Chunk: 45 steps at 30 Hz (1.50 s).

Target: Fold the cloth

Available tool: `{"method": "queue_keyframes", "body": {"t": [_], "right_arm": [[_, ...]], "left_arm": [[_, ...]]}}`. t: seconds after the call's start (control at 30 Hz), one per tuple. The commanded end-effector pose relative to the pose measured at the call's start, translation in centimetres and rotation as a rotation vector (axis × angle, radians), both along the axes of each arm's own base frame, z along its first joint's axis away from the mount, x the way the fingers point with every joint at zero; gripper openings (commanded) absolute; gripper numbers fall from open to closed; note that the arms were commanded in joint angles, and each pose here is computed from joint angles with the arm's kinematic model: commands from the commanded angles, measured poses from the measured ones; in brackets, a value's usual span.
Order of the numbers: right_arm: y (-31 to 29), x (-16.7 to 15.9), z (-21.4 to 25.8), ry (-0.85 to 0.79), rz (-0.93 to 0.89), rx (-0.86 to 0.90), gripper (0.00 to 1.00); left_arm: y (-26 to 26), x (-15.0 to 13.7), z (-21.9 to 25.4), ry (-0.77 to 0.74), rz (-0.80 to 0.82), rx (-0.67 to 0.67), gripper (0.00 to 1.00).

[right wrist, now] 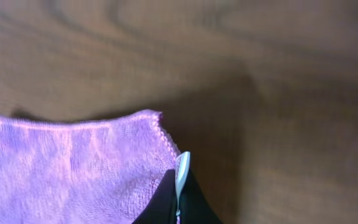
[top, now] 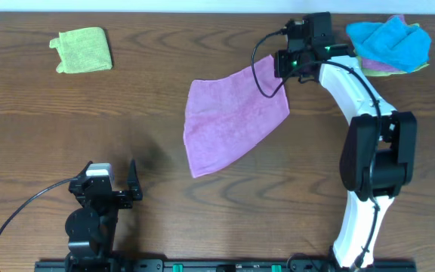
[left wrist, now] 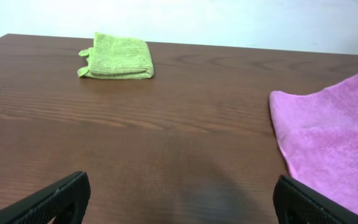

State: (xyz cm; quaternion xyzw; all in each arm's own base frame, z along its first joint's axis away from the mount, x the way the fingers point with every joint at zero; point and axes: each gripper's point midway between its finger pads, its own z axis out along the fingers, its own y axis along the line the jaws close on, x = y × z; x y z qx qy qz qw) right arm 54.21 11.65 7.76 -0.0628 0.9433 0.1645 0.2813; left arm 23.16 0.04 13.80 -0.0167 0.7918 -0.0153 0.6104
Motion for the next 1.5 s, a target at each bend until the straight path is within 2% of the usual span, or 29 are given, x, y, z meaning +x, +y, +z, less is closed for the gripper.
{"method": "queue_keyframes", "body": {"t": [0.0, 0.07, 0.1, 0.13, 0.17, 0.4, 0.63, 0.83, 1.07, 1.47], "right_arm": [[0.3, 1.6, -1.1, -0.012, -0.092, 0.015, 0.05], [0.5, 2.3, -0.9, -0.034, -0.119, 0.029, 0.29], [0.6, 2.3, -0.9, -0.035, -0.12, 0.031, 0.63], [0.7, 2.2, -1.0, -0.03, -0.118, 0.029, 0.9], [0.6, 2.0, -1.2, -0.02, -0.122, 0.019, 0.99], [-3.3, -2.2, -4.5, 0.161, -0.144, -0.217, 0.99], [-3.9, -5.5, -5.7, 0.288, -0.077, -0.272, 0.99], [-4.1, -6.5, -6.3, 0.332, -0.028, -0.179, 0.98], [-4.2, -6.2, -5.7, 0.326, 0.006, -0.023, 0.99], [-1.9, -6.8, -6.2, 0.31, 0.086, 0.108, 0.99]], "left_arm": [[0.0, 0.0, -1.3, 0.028, 0.0, -0.003, 0.95], [0.0, 0.0, -1.3, 0.028, 0.0, -0.003, 0.95], [0.0, 0.0, -1.3, 0.028, 0.001, -0.003, 0.95], [0.0, 0.0, -1.3, 0.028, 0.001, -0.003, 0.95], [0.0, 0.0, -1.3, 0.028, 0.001, -0.003, 0.95], [0.0, 0.0, -1.3, 0.028, 0.001, -0.003, 0.95], [0.0, 0.0, -1.3, 0.028, 0.001, -0.003, 0.95], [0.0, 0.0, -1.3, 0.028, 0.001, -0.003, 0.95], [0.0, 0.0, -1.3, 0.028, 0.0, -0.003, 0.96], [0.0, 0.0, -1.3, 0.028, 0.001, -0.003, 0.95]]}}
